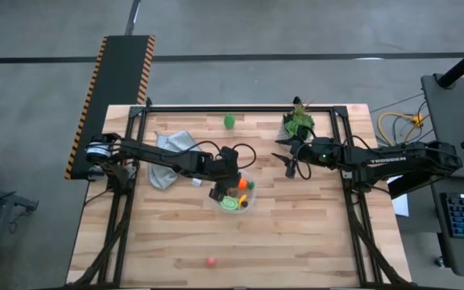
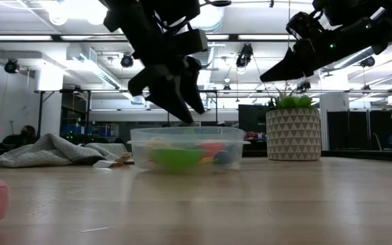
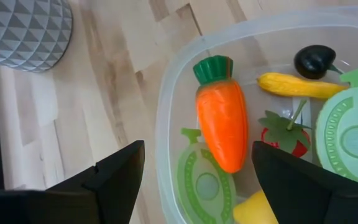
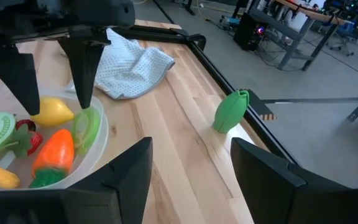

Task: Pick and placing Produce into tupperware
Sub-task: Put the pink peach into the transparent bin

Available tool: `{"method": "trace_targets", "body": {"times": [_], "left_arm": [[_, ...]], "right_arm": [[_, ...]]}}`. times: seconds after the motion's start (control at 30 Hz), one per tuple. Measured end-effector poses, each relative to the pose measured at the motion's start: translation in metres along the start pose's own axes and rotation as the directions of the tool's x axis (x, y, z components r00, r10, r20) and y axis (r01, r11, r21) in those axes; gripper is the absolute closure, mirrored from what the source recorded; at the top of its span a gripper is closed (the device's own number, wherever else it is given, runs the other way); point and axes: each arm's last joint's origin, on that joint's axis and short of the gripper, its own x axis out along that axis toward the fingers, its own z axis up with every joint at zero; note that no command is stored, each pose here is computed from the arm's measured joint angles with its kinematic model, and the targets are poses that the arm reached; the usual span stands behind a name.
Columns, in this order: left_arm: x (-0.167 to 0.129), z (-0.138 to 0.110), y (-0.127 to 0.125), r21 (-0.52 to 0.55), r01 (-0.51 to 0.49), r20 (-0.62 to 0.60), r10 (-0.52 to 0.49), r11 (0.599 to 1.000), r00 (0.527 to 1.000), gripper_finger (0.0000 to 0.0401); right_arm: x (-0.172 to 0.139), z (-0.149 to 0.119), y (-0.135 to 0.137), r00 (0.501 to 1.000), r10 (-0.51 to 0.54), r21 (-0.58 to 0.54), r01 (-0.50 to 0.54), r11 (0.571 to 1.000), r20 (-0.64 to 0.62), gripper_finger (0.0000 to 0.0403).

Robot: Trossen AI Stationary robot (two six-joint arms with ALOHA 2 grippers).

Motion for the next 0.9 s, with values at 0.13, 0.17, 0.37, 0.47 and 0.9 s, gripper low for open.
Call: {"method": "trace_targets", "body": {"times": [0.13,0.17,0.37,0.47,0.9], "left_arm": [[-0.0007,-0.0001,0.0007,-0.001,-0.013,-0.004,0.013,1.0,1.0,0.0121],[-0.0006,-0.0002,0.0008,-0.001,-0.018,-0.007,0.018,1.0,1.0,0.0121],[-0.0006,-0.0002,0.0008,-0.002,-0.018,-0.007,0.018,1.0,1.0,0.0121],[-0.0006,-0.0002,0.0008,-0.004,-0.019,-0.007,0.019,1.0,1.0,0.0121],[-0.0006,-0.0007,0.0014,-0.003,-0.041,-0.02,0.041,0.999,0.999,0.0121]], "right_arm": [[0.0,-0.0001,0.0,1.0,0.0,0.0,0.0,1.0,-0.001,0.0193],[0.0,0.0,0.0,1.0,0.0,0.0,0.0,1.0,0.0,0.0193],[0.0,-0.0019,0.0003,1.0,0.003,-0.004,-0.003,1.0,-0.019,0.0193],[0.0,-0.0019,0.0003,1.0,0.003,-0.004,-0.003,1.0,-0.02,0.0193],[0.0,-0.002,0.0003,1.0,0.003,-0.005,-0.004,1.0,-0.02,0.0193]]}}
